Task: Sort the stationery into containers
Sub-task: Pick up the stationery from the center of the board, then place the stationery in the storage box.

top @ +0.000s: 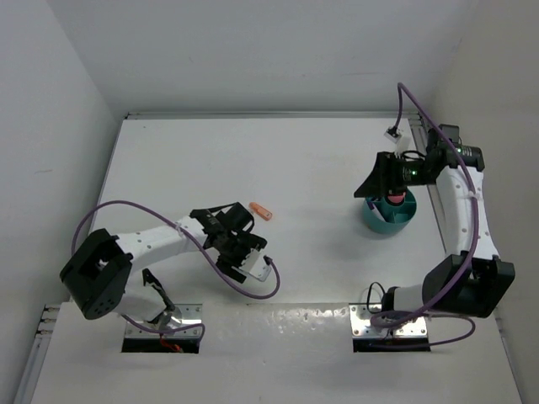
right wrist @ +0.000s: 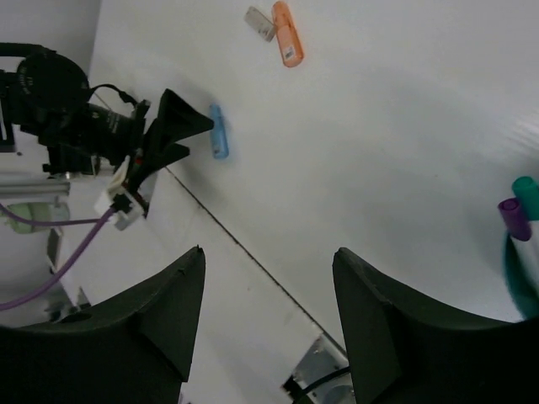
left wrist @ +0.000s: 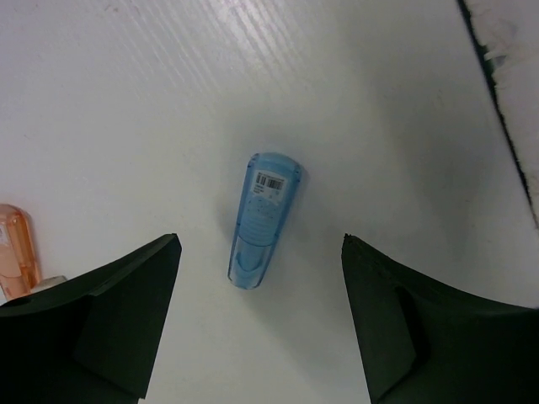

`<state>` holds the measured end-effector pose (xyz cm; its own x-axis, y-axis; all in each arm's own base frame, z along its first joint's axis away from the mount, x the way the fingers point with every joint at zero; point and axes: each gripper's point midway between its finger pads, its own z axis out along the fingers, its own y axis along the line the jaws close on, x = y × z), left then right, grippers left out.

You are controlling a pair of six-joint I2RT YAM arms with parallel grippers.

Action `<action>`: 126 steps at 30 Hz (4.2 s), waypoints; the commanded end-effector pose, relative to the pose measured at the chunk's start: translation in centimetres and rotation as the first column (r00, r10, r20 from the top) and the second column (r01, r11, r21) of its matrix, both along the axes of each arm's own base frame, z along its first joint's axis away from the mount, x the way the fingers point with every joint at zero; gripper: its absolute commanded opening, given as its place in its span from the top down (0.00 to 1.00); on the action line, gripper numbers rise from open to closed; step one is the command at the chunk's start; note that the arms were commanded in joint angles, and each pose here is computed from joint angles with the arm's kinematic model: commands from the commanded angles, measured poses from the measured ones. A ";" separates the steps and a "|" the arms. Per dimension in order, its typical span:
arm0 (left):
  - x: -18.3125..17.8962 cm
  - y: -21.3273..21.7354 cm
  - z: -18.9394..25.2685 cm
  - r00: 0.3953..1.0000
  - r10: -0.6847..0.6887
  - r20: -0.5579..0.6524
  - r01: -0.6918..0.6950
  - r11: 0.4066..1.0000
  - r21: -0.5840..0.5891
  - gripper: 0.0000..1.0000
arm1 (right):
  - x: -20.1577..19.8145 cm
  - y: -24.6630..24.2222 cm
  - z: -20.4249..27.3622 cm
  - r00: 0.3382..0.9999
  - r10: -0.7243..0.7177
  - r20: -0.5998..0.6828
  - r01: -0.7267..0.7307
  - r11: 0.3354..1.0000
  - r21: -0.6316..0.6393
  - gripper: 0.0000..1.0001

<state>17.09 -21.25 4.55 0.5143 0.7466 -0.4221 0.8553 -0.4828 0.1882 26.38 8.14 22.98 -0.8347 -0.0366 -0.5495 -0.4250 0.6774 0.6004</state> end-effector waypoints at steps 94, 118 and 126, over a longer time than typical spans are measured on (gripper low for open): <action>13.2 -10.8 18.8 0.650 0.670 -0.358 -0.757 0.528 -0.385 0.00 | -5.8 -14.6 -2.2 0.990 -0.141 -0.027 0.108 0.854 -0.509 1.00; 18.7 -6.0 15.6 0.491 0.807 -0.327 -0.857 0.378 -0.351 0.00 | 1.2 -17.0 -9.3 0.969 -0.243 -0.045 0.169 0.783 -0.599 1.00; 19.7 -5.5 13.9 0.482 0.823 -0.300 -0.862 0.386 -0.327 0.00 | 1.2 -16.9 -9.6 0.969 -0.244 -0.043 0.172 0.787 -0.592 0.59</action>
